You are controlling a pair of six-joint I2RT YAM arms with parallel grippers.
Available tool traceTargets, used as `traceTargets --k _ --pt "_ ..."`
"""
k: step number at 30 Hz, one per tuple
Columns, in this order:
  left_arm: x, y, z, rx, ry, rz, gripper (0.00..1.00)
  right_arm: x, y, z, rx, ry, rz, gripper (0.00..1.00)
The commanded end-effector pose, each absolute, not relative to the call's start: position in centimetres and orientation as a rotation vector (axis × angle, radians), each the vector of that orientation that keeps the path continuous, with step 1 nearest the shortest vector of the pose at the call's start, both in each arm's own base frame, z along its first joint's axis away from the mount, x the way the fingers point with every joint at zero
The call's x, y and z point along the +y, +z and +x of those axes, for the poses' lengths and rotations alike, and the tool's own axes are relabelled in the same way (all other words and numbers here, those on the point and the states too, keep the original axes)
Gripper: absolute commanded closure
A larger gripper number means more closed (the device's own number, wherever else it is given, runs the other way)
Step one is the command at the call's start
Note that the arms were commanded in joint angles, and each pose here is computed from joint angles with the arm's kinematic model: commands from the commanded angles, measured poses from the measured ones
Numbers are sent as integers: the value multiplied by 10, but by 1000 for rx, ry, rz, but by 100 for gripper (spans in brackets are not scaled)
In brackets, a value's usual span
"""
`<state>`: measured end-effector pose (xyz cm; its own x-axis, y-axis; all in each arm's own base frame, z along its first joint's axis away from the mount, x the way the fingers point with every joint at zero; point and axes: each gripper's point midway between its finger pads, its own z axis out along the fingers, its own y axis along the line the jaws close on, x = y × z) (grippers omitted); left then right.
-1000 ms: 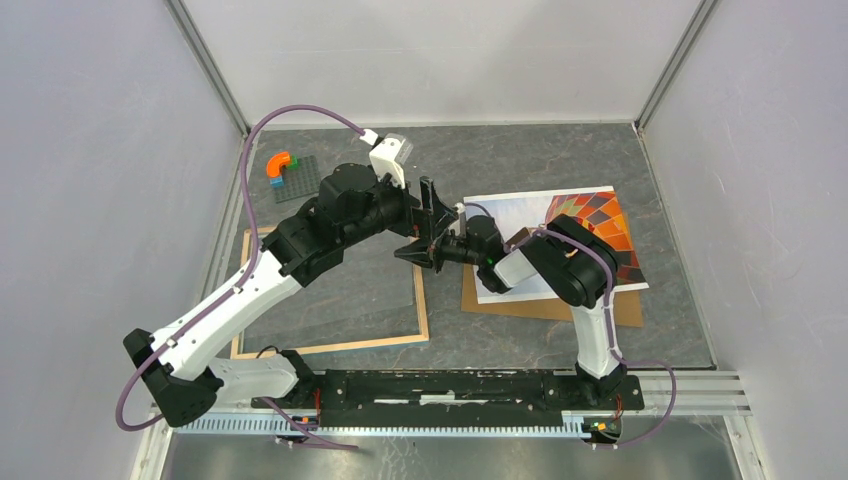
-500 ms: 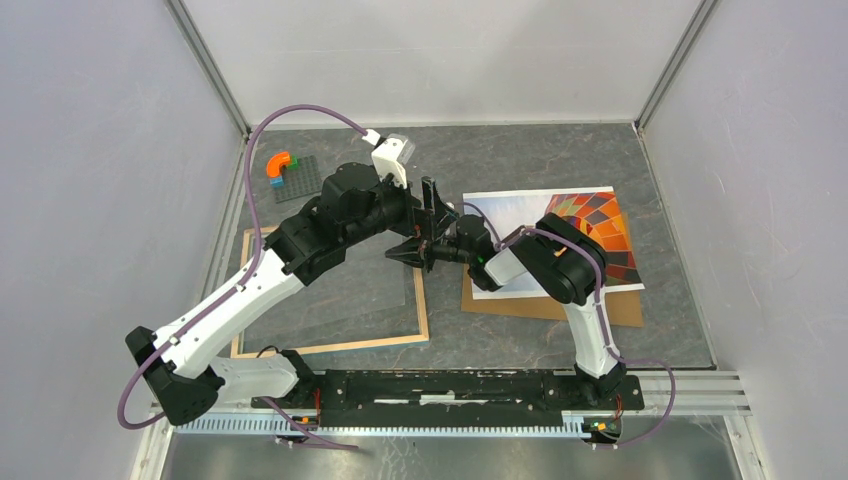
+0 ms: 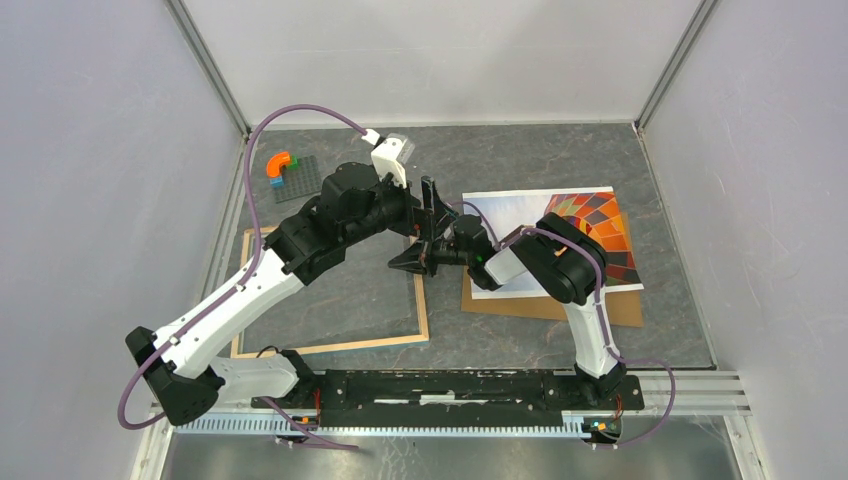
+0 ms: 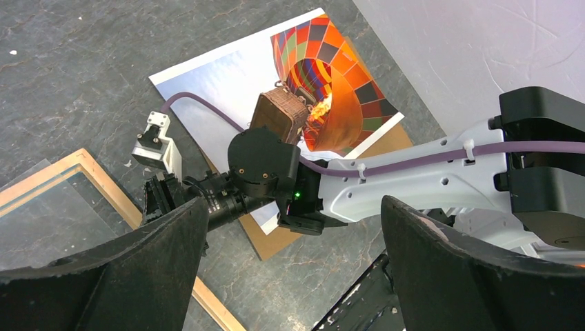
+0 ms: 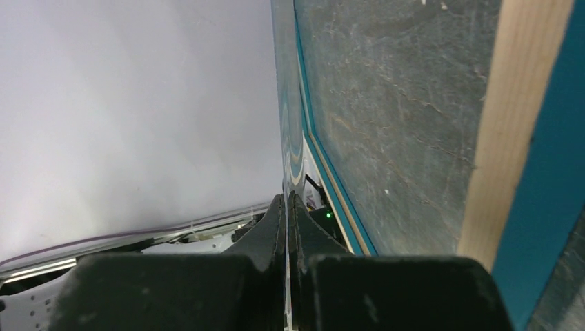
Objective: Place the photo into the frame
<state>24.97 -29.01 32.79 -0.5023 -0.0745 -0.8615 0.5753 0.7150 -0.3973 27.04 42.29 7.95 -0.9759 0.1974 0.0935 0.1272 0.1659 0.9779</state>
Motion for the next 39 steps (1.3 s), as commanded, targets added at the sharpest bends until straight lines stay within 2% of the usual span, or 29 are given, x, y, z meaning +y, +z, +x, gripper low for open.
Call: traceTargets --k 1,39 --pt "-292 334 251 1906 -843 432 0 424 104 272 2279 1984 160 100" --pt "-295 337 246 1904 -878 437 0 413 105 278 2164 1915 177 100"
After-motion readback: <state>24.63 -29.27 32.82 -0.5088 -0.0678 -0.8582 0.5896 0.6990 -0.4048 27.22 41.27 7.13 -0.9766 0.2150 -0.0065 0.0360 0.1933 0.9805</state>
